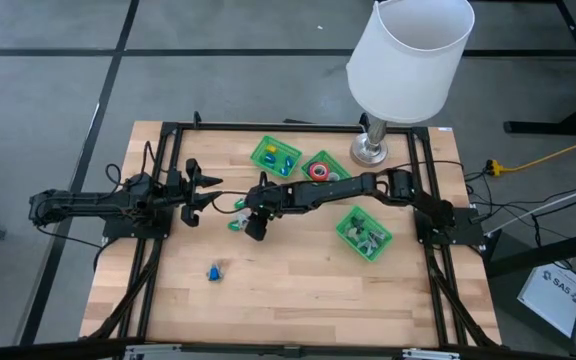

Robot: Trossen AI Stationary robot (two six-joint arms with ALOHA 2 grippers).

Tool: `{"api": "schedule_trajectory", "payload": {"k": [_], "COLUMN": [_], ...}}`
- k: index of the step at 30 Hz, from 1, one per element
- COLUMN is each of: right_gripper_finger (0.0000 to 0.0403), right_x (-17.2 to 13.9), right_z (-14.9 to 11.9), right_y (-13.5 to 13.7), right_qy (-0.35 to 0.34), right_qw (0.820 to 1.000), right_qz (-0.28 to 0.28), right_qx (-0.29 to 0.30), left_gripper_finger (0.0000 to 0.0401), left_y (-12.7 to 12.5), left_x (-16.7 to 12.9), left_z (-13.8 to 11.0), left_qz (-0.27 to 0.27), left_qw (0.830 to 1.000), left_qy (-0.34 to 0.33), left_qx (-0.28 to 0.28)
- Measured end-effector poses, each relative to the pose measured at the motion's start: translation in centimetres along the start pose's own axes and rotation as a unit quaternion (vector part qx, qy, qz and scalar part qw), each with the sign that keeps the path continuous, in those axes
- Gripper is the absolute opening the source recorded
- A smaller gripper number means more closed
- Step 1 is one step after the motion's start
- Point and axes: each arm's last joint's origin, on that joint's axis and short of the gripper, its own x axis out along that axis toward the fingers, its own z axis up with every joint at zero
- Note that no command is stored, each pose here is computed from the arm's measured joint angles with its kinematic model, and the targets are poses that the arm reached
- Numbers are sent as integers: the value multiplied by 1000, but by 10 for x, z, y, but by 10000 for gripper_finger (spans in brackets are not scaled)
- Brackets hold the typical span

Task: Pick and place Stapler, Stapler remover, tape
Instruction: Put the light blue staple remover into the bottom basket

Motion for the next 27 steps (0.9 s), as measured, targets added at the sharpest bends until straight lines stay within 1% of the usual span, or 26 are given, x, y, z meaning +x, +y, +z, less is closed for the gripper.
{"api": "schedule_trajectory", "payload": {"k": [4, 9, 11, 13, 18, 20, 21, 27], "right_gripper_finger": [146, 144, 131, 109, 36, 15, 9, 8], "right_x": [9, 10, 10, 10, 10, 8, 8, 3], "right_z": [-3, -5, -5, -6, -9, -8, -8, -11], "right_y": [1, 0, -1, -1, 2, 3, 3, 8], "right_qy": [1, 3, 3, 4, 22, 23, 26, 45], "right_qw": [1000, 1000, 1000, 1000, 1000, 999, 999, 999], "right_qz": [22, 12, 9, 11, 21, 22, 24, 30], "right_qx": [2, -1, -2, -1, -2, -2, -3, 9], "left_gripper_finger": [173, 173, 173, 173, 173, 173, 173, 173], "left_y": [0, 0, 0, 0, 0, 0, 0, 0], "left_x": [0, 0, 0, 0, 0, 0, 0, 0], "left_z": [0, -1, -1, -1, -2, -2, -2, -2], "left_qz": [0, 0, 1, 1, 1, 1, 1, 1], "left_qw": [1000, 1000, 1000, 1000, 1000, 1000, 1000, 1000], "left_qy": [0, 3, 4, 6, 9, 9, 9, 9], "left_qx": [0, 0, 0, 0, 0, 0, 0, 0]}}
